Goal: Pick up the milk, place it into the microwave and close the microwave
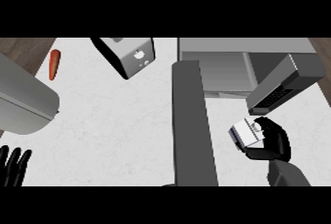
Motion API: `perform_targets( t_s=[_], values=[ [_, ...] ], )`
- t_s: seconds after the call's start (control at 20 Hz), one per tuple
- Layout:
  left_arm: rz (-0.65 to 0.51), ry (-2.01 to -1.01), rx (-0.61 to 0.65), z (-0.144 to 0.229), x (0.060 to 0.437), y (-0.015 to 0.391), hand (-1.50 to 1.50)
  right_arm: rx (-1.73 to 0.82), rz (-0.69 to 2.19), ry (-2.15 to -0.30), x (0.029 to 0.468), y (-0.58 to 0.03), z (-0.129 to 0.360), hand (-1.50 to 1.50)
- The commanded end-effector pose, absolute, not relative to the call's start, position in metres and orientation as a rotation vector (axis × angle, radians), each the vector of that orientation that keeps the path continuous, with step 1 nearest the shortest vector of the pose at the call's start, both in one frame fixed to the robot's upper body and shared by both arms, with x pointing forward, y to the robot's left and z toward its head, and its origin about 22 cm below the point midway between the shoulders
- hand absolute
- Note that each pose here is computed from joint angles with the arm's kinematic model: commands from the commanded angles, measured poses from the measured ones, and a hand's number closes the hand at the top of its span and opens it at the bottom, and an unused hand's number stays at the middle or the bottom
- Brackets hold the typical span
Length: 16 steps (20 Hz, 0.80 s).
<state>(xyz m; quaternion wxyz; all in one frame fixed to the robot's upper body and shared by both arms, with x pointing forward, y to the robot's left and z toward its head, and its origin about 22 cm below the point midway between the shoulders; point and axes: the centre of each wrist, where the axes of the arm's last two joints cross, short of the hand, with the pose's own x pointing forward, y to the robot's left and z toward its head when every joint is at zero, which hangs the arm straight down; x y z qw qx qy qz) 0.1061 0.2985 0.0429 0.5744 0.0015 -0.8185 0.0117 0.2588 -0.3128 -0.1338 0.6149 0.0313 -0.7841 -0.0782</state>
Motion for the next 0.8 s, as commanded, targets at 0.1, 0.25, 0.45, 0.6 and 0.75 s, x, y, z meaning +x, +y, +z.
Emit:
perform_targets(
  t_s=[0.1,0.25,0.45,0.6,0.75],
  values=[
    [0.041,-1.904,0.035,0.04,0.096,0.289,-1.5,0.298,-0.079,-1.876,0.26,-0.271,-0.132,1.5],
    [0.044,-1.918,0.014,0.034,0.098,0.294,-1.5,0.29,-0.025,-1.853,0.266,-0.281,-0.104,1.5],
    [0.03,-1.914,0.029,0.04,0.09,0.297,-1.5,0.259,0.009,-1.859,0.244,-0.247,-0.082,1.5],
    [0.058,-1.929,0.011,0.034,0.082,0.305,-1.5,0.279,-0.019,-1.834,0.229,-0.238,-0.058,1.5],
    [0.059,-1.93,0.005,0.04,0.085,0.306,-1.5,0.271,-0.079,-1.814,0.22,-0.202,-0.041,1.5]
  ],
)
